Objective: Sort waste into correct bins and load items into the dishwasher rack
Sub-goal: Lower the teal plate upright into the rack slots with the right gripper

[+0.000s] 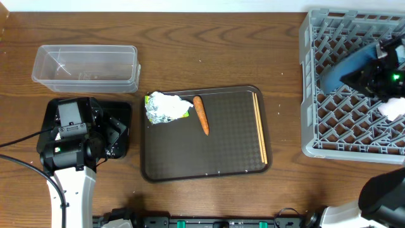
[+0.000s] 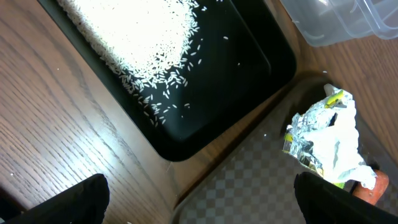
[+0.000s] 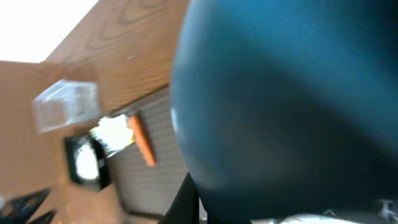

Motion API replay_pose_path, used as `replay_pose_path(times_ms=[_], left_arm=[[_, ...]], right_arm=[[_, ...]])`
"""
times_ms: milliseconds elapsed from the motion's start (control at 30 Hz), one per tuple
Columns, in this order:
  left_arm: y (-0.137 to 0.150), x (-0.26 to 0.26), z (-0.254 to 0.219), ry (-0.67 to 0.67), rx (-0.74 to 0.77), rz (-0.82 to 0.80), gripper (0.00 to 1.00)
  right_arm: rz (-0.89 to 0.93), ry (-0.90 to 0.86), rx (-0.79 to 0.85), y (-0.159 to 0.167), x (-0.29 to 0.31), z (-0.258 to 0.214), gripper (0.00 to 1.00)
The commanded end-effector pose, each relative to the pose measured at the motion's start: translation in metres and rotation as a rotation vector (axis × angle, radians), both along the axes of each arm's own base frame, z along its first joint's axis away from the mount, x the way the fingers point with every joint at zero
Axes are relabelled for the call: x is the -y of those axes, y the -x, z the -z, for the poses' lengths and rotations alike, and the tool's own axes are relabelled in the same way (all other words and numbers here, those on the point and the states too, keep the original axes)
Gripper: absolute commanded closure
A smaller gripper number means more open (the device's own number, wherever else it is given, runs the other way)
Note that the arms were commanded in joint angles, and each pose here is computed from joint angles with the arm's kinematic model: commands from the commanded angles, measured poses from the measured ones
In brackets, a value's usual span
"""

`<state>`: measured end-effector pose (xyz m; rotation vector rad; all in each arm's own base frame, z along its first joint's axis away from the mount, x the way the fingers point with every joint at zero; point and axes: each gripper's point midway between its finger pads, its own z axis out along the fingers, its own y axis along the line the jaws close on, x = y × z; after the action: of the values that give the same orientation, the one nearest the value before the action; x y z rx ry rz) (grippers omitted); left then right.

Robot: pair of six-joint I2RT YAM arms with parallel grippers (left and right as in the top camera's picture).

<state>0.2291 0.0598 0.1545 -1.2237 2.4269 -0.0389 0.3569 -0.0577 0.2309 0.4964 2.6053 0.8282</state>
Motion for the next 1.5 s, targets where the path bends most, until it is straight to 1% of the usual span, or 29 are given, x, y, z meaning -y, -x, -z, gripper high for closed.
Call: replay_pose_path(times_ms=[0, 100, 267, 333, 500, 667, 800, 967, 1100, 1300, 1367, 1467], left_arm=[[-0.002, -0.003, -0.007, -0.008, 0.015, -0.012, 0.02], [-0.002, -0.003, -0.007, -0.008, 0.015, -0.012, 0.02], [-0.002, -0.003, -0.007, -0.008, 0.015, -0.012, 0.02], [-0.002, -0.003, -0.007, -0.008, 0.015, -0.012, 0.02], [-0.002, -0.003, -0.007, -0.008, 0.015, -0.012, 0.02], [-0.002, -0.003, -0.007, -0.008, 0.015, -0.012, 0.02], [-0.002, -0.003, -0.007, -0.008, 0.015, -0.012, 0.02], [-0.002, -0.003, -0.007, -0.008, 0.015, -0.012, 0.02], [-0.002, -0.003, -0.007, -0.008, 0.015, -0.012, 0.02], [-0.003, -0.003, -0.007, -0.008, 0.015, -0.012, 0.02], [-0.002, -0.003, -0.007, -0.008, 0.015, -0.012, 0.02], [-0.003, -0.003, -0.007, -0.008, 0.015, -0.012, 0.02]], right_arm=[[0.131, 0.130, -0.148, 0.014, 0.034, 0.026, 0.99], [0.118, 0.118, -0.089, 0.005, 0.032, 0.020, 0.99], [0.052, 0.045, 0.155, -0.032, 0.023, -0.010, 0.99], [0.028, 0.019, 0.225, -0.041, 0.018, -0.021, 0.99], [-0.030, -0.026, 0.348, -0.056, 0.006, -0.040, 0.99], [-0.106, 0.030, 0.436, -0.067, -0.002, -0.047, 0.99], [-0.147, 0.076, 0.445, -0.068, -0.004, -0.036, 0.99], [-0.155, 0.053, 0.425, -0.067, -0.009, -0.014, 0.99], [-0.180, -0.025, 0.422, -0.061, -0.020, -0.004, 0.99], [-0.205, -0.182, 0.481, -0.059, -0.035, -0.025, 0.99], [-0.191, -0.173, 0.472, -0.060, -0.033, -0.023, 0.99], [-0.158, -0.097, 0.421, -0.062, -0.026, -0.010, 0.99]])
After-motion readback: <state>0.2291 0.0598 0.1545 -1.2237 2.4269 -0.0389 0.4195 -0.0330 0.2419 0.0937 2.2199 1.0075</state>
